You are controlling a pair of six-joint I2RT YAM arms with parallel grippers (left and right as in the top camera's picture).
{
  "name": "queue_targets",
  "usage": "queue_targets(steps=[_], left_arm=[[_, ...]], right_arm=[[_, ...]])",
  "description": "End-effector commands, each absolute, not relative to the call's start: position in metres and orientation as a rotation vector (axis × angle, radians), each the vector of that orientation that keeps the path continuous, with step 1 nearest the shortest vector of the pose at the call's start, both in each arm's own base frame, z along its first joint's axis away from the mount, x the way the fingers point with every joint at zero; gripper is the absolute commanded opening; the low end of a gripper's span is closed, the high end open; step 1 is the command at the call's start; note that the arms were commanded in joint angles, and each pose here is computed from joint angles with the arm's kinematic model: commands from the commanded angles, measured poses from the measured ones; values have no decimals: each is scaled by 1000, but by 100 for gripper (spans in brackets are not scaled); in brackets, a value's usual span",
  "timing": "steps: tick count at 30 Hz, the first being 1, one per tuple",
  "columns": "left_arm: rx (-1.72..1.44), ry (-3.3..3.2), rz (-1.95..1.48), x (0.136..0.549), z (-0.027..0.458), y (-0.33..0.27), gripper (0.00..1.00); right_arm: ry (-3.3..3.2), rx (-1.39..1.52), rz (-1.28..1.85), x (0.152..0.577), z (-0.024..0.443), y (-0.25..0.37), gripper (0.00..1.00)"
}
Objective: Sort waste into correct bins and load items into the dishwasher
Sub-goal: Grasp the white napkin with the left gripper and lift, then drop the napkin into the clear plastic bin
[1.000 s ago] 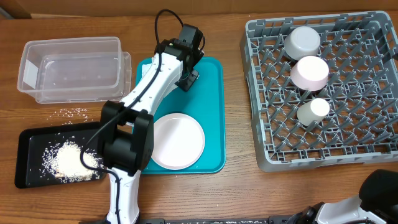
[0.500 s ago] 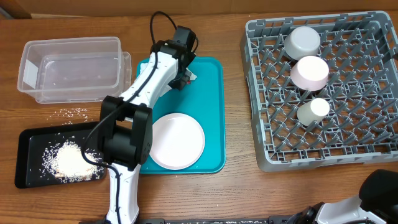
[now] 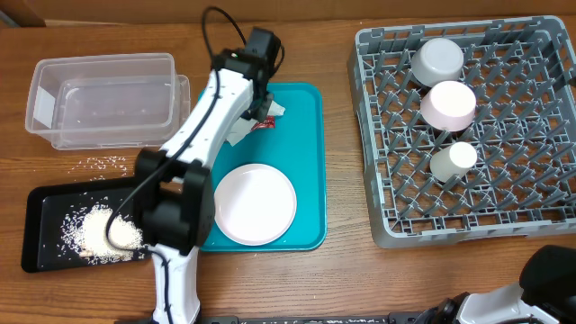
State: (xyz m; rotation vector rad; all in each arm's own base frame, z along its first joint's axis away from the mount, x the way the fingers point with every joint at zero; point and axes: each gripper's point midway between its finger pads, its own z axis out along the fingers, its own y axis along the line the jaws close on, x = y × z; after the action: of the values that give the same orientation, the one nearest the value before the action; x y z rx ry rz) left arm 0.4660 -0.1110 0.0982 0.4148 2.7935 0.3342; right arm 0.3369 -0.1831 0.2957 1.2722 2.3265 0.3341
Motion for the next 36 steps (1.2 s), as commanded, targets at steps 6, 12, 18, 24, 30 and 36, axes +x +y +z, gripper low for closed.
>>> queue_targets(steps=[6, 12, 18, 24, 30, 36], left_arm=[[127, 2612, 228, 462, 198, -109, 4], [-146, 2454, 411, 468, 237, -63, 4], [-401, 2311, 489, 484, 260, 0, 4], [-611, 2248, 435, 493, 261, 52, 4], [-830, 2216, 382, 487, 247, 96, 4], [-876, 2216, 284, 504, 223, 116, 20]], right_arm=[[2316, 1272, 339, 338, 298, -183, 100], [2316, 1272, 339, 338, 298, -183, 100], [2316, 1272, 339, 338, 298, -183, 100], [2316, 1272, 339, 338, 298, -183, 100], [2316, 1272, 339, 338, 298, -183, 100], [2316, 1272, 339, 338, 298, -183, 100]])
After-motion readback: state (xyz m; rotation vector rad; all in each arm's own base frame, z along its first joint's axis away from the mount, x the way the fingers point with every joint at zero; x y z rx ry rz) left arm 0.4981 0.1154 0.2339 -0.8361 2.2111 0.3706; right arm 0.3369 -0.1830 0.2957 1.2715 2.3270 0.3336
